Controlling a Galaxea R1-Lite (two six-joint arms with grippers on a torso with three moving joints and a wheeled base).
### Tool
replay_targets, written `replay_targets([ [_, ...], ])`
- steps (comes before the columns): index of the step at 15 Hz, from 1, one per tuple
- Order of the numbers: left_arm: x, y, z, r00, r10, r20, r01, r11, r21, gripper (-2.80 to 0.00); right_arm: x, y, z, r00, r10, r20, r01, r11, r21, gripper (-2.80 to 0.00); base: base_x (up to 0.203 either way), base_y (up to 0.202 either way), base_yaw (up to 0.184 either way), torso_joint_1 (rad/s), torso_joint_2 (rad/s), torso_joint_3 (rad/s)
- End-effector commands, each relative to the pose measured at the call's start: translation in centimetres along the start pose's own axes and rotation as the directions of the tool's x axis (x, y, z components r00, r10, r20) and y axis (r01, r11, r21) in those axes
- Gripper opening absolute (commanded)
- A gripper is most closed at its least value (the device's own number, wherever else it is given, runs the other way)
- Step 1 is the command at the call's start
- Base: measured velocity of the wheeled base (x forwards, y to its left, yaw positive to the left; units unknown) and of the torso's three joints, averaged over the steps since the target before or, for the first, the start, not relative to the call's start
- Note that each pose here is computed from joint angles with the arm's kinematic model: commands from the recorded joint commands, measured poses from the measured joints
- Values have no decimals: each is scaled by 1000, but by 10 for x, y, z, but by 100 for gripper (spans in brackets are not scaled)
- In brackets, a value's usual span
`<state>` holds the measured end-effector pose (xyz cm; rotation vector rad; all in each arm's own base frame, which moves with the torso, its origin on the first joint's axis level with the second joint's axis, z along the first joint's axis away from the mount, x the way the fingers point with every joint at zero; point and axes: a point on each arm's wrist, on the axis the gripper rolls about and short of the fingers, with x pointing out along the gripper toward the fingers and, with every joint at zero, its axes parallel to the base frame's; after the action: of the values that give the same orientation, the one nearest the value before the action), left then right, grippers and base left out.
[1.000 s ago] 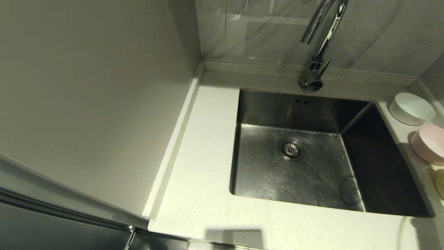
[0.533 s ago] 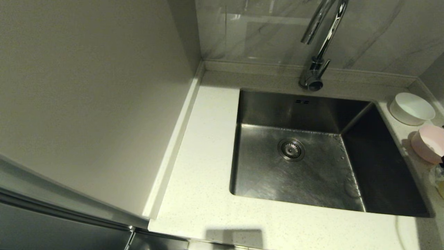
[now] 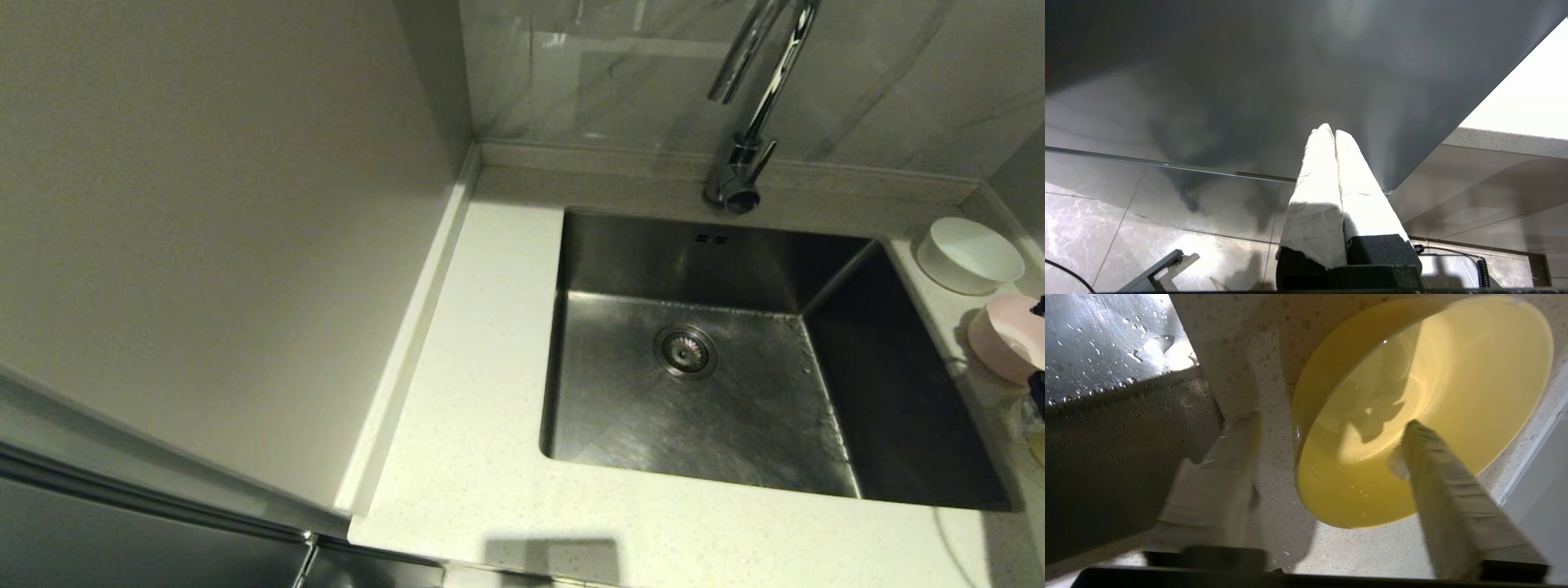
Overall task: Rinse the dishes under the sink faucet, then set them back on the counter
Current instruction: Put a bowl into the sink
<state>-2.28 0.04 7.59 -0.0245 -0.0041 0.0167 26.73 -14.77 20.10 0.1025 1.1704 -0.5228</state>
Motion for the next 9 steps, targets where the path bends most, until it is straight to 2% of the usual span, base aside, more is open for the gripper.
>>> replay_targets([
  [1,0,0,0,1000,0,2,0,1000,0,-280,2,-1,0,1000,-1,-9,1,1000,0,-280,0,0,0,0,0,0],
  [5,0,0,0,1000,0,2,0,1000,0,-280,-5,-1,-5,1000,-2,-2,2,1000,3,-280,0,0,0,0,0,0],
  [9,0,0,0,1000,0,2,0,1000,0,-280,-13,0,-30,1000,1,-31,-1,1000,-5,-280,0,0,0,0,0,0],
])
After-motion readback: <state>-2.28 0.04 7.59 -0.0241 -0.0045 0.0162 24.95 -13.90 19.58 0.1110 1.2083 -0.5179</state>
